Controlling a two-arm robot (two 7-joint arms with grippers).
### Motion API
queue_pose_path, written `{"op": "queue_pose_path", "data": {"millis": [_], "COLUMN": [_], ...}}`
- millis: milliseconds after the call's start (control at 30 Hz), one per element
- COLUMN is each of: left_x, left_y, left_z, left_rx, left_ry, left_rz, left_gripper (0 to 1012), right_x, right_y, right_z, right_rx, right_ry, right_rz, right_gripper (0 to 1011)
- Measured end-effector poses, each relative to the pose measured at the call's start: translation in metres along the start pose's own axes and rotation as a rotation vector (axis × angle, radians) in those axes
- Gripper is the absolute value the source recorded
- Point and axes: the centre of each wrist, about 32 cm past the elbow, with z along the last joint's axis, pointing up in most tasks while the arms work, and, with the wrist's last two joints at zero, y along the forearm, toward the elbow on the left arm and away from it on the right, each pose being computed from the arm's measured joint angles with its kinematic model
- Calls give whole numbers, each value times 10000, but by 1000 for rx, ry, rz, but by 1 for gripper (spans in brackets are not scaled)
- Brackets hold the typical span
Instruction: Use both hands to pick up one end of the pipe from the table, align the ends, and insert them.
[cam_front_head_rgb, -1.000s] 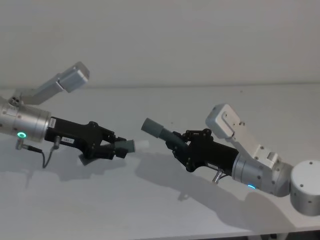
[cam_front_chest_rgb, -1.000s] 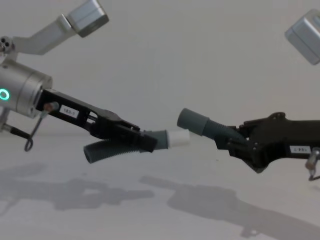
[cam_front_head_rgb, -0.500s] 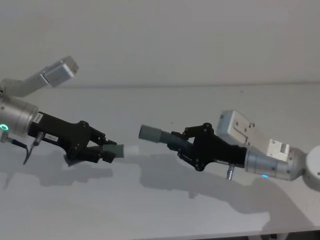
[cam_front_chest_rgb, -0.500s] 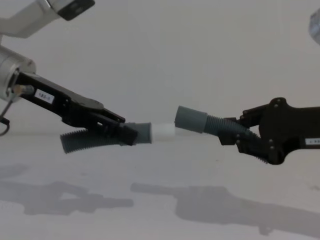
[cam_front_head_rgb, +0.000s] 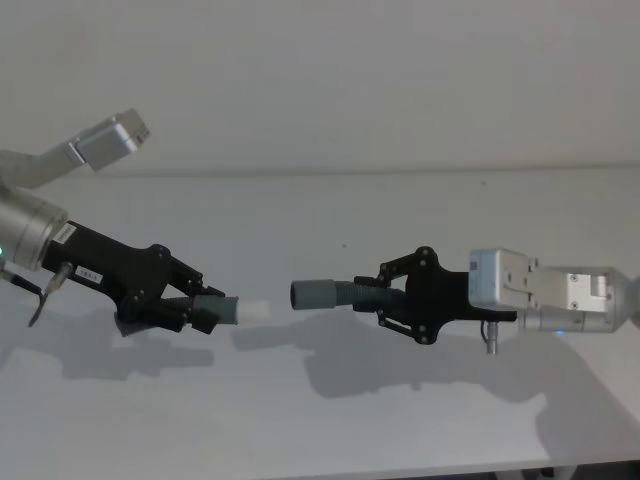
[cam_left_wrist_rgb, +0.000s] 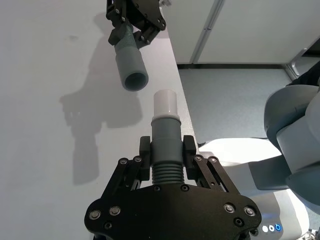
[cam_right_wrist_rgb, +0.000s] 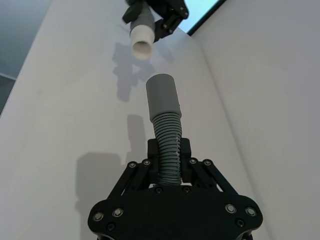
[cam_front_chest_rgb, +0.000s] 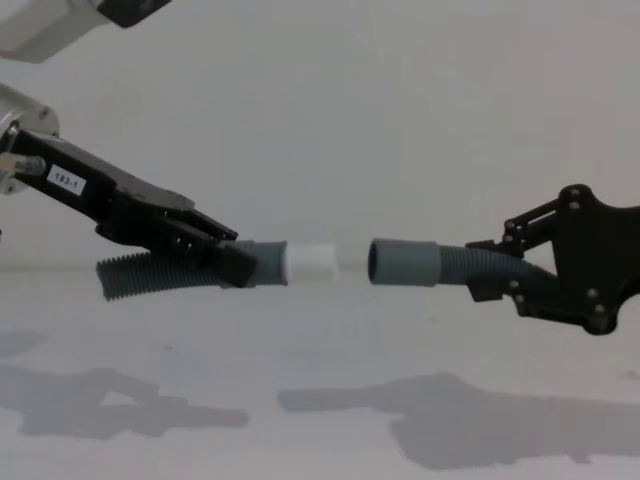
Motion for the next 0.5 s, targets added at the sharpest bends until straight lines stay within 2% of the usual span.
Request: {"op": "queue_pose_path", "data": {"millis": [200,500], "left_x": [1,3], "left_y": [14,23], "left_z": [11,18], "left_rx": [4,7], "left_ry": [-1,-1], "left_rz": [-12,-21], "left_gripper": [354,354], "right_x": [79,136], "right_y": [-62,-95], "right_z": [-41,-56], "right_rx": [8,16], "right_ry": [-51,-90], "right_rz": [41,63], "right_gripper": [213,214]}}
